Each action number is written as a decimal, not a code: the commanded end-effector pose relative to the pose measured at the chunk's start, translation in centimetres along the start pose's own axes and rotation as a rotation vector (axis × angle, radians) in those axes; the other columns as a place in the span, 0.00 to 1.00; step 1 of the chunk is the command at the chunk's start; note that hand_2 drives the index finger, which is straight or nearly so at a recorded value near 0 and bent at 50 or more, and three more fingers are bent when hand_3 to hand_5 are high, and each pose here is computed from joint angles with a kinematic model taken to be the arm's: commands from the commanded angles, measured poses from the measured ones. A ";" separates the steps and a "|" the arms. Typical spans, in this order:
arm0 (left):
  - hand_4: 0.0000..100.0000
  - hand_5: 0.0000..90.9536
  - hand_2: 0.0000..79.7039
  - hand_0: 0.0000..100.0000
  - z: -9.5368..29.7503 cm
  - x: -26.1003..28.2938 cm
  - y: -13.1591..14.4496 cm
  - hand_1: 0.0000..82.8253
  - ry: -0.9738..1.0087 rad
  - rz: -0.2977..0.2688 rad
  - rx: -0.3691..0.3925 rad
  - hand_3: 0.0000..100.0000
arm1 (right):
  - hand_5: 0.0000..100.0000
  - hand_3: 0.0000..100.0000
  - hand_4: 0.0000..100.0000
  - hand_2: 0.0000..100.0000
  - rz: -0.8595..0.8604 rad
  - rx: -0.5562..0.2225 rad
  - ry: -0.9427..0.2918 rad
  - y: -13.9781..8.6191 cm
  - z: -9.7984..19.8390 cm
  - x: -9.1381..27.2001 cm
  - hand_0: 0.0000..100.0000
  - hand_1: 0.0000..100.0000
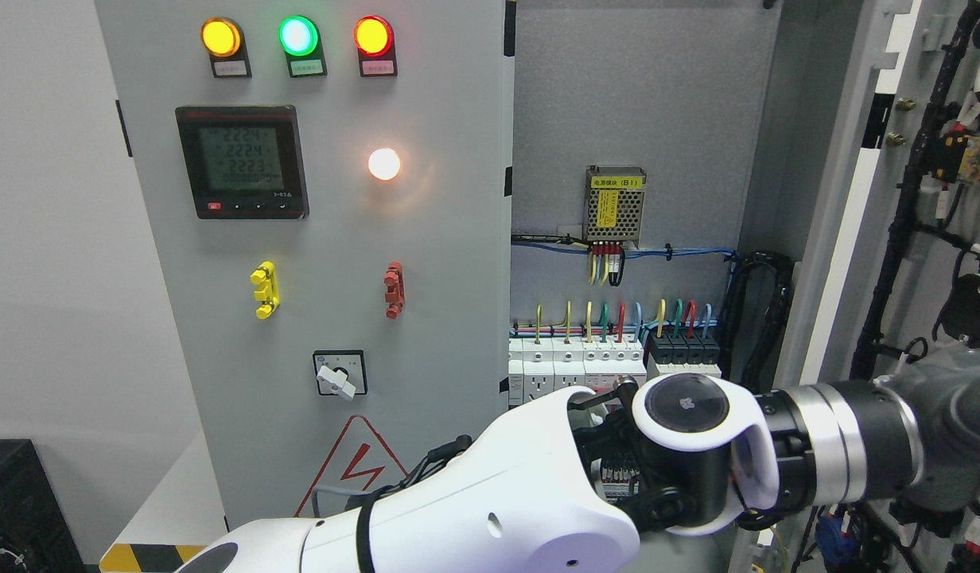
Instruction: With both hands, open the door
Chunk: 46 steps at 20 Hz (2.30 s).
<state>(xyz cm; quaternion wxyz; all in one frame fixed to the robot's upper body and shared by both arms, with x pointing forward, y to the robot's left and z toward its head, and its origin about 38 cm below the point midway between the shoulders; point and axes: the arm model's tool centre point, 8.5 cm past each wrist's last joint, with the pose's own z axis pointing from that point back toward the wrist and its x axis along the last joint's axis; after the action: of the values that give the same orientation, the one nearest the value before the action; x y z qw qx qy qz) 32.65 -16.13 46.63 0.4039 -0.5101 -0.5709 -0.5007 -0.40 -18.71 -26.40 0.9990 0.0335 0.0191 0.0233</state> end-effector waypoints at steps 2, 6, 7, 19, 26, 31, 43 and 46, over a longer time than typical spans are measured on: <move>0.00 0.00 0.00 0.00 5.7 0.9 0.4 0.00 -0.005 -0.057 0.016 0.00 | 0.00 0.00 0.00 0.00 -0.025 -0.001 -0.041 -0.1 0.1 2.1 0.00 0.00; 0.00 0.00 0.00 0.00 10.3 1.1 1.2 0.00 -0.006 -0.068 0.068 0.00 | 0.00 0.00 0.00 0.00 -0.027 -0.001 -0.041 -0.1 0.1 2.1 0.00 0.00; 0.00 0.00 0.00 0.00 11.7 0.6 1.1 0.00 0.002 -0.067 0.077 0.00 | 0.00 0.00 0.00 0.00 -0.027 -0.001 -0.041 -0.1 0.1 2.1 0.00 0.00; 0.00 0.00 0.00 0.00 28.3 -8.9 1.1 0.00 0.208 0.089 0.313 0.00 | 0.00 0.00 0.00 0.00 -0.027 -0.001 -0.038 -0.1 0.1 2.0 0.00 0.00; 0.00 0.00 0.00 0.00 34.2 -16.0 -2.0 0.00 0.328 0.262 0.421 0.00 | 0.00 0.00 0.00 0.00 -0.026 -0.001 -0.039 -0.1 0.1 2.0 0.00 0.00; 0.00 0.00 0.00 0.00 39.2 -23.2 -5.6 0.00 0.464 0.372 0.529 0.00 | 0.00 0.00 0.00 0.00 -0.027 -0.001 -0.041 -0.1 0.1 2.1 0.00 0.00; 0.00 0.00 0.00 0.00 51.4 -37.2 -13.0 0.00 0.697 0.672 0.890 0.00 | 0.00 0.00 0.00 0.00 -0.027 -0.003 -0.042 -0.1 0.1 2.1 0.00 0.00; 0.00 0.00 0.00 0.00 53.5 -40.5 -15.5 0.00 0.721 0.776 0.987 0.00 | 0.00 0.00 0.00 0.00 -0.027 -0.001 -0.039 -0.1 0.1 2.0 0.00 0.00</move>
<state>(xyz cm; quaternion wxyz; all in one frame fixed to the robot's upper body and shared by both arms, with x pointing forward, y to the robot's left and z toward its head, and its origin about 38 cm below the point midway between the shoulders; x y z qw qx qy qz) 28.38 21.95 3.97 0.8198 -0.3306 -0.3977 -0.2459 -0.40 -18.72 -26.40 0.9990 0.0327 0.0191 0.0236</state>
